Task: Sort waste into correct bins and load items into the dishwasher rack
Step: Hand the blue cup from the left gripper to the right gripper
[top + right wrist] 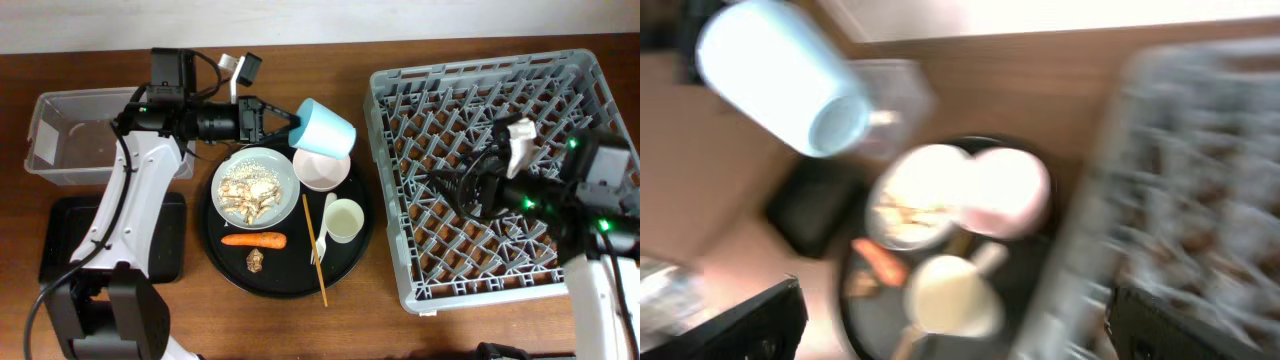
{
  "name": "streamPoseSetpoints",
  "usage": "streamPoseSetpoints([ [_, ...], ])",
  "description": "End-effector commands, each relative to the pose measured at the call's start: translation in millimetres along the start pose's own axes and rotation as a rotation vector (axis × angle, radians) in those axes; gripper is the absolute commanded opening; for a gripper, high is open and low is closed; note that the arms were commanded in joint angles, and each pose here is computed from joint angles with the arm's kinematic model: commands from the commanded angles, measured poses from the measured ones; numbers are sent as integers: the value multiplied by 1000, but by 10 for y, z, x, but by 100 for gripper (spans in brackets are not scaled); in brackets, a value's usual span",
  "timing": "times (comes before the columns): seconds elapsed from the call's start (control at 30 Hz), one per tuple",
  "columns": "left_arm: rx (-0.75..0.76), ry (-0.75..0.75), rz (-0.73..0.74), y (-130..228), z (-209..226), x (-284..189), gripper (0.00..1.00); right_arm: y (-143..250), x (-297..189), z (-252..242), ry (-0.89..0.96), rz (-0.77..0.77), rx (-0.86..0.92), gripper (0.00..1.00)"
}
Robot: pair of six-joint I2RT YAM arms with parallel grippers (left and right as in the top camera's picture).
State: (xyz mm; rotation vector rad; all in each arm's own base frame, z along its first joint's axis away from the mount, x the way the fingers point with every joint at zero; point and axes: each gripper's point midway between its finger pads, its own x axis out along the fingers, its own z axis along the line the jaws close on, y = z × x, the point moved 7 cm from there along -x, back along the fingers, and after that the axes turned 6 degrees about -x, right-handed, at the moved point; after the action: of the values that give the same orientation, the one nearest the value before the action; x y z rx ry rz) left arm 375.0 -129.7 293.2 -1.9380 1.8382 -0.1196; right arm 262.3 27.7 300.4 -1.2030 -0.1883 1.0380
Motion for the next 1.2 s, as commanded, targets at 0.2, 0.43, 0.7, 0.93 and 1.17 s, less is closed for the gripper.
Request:
streamPoseSetpoints([
  [0.2, 67, 189, 134, 184, -360, 357, 0, -165, 131, 178, -498, -126, -49, 99],
  [0.43, 65, 184, 150, 212, -380, 425, 0, -130, 417, 400, -546, -54, -118, 99],
  [0.7, 39, 194, 159, 226, -396, 434, 0, -111, 649, 573, -537, -6, -203, 99],
  [0.93, 24, 200, 184, 270, -434, 511, 0, -137, 700, 620, -538, -15, -250, 94],
  [1.17, 23, 200, 184, 270, -434, 511, 0, -184, 702, 620, -536, -38, -290, 79],
])
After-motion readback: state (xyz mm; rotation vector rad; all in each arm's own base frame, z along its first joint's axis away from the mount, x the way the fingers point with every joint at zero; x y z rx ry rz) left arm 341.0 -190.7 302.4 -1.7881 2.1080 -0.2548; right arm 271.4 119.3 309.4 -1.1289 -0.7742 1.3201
